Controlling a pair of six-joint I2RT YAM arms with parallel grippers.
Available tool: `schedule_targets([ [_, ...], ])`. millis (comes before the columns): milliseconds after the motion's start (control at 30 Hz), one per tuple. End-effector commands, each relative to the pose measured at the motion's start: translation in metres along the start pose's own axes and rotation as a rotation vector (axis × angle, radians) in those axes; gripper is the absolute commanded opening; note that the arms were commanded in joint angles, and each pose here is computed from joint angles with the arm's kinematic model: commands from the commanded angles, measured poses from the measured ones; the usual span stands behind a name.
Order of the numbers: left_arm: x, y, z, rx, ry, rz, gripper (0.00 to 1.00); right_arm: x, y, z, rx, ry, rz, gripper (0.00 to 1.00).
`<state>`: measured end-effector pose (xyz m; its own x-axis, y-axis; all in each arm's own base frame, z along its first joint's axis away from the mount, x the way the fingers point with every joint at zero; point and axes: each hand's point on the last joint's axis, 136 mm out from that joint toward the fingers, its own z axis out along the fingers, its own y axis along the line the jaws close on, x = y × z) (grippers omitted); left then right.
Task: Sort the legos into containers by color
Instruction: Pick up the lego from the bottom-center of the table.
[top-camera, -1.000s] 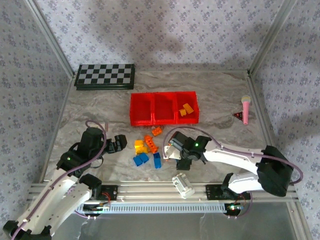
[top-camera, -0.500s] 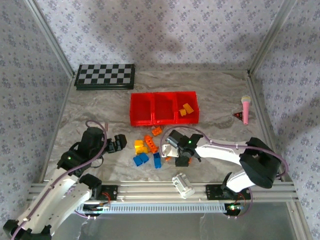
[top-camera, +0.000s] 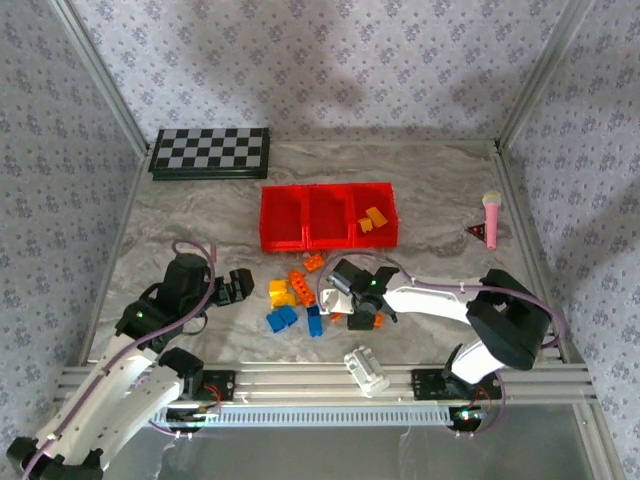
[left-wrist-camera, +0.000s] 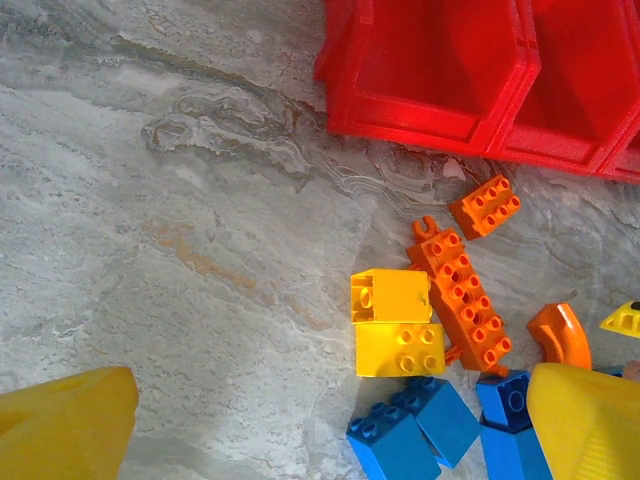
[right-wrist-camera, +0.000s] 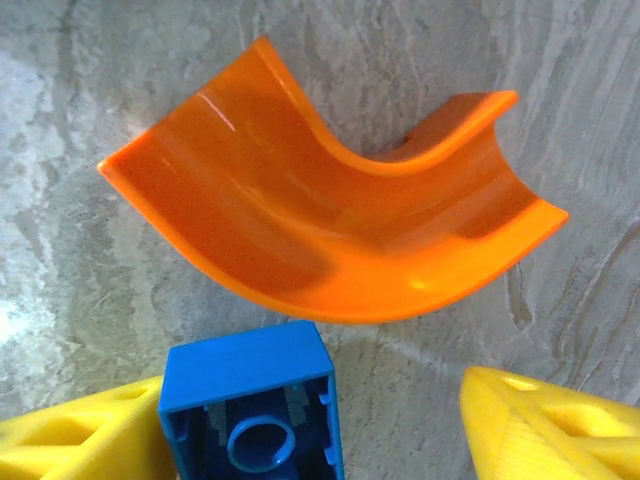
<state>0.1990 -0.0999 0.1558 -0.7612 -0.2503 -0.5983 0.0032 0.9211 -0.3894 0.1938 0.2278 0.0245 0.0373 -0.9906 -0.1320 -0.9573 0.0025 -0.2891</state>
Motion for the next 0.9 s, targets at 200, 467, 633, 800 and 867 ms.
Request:
schedule_targets([
  [200, -0.002, 0.001, -0.001, -0.018, 0.001, 0.009, 1.00, 0.007, -0.019, 0.018, 0.064, 0.055, 0.014, 0.69],
  [467, -0.004, 0.002, -0.002, -0.025, -0.005, 0.011, 1.00, 0.008, -0.029, 0.028, 0.101, 0.072, 0.035, 0.56],
  [633, -0.004, 0.002, -0.002, -0.025, -0.004, 0.012, 1.00, 0.008, -0.036, 0.022, 0.137, 0.063, 0.044, 0.47],
  [800, -0.004, 0.002, -0.003, -0.025, -0.006, 0.011, 1.00, 0.008, -0.048, 0.006, 0.197, 0.023, 0.068, 0.41],
  [867, -0.004, 0.002, -0.003, -0.024, -0.007, 0.011, 1.00, 0.009, -0.054, -0.003, 0.220, -0.001, 0.088, 0.40],
])
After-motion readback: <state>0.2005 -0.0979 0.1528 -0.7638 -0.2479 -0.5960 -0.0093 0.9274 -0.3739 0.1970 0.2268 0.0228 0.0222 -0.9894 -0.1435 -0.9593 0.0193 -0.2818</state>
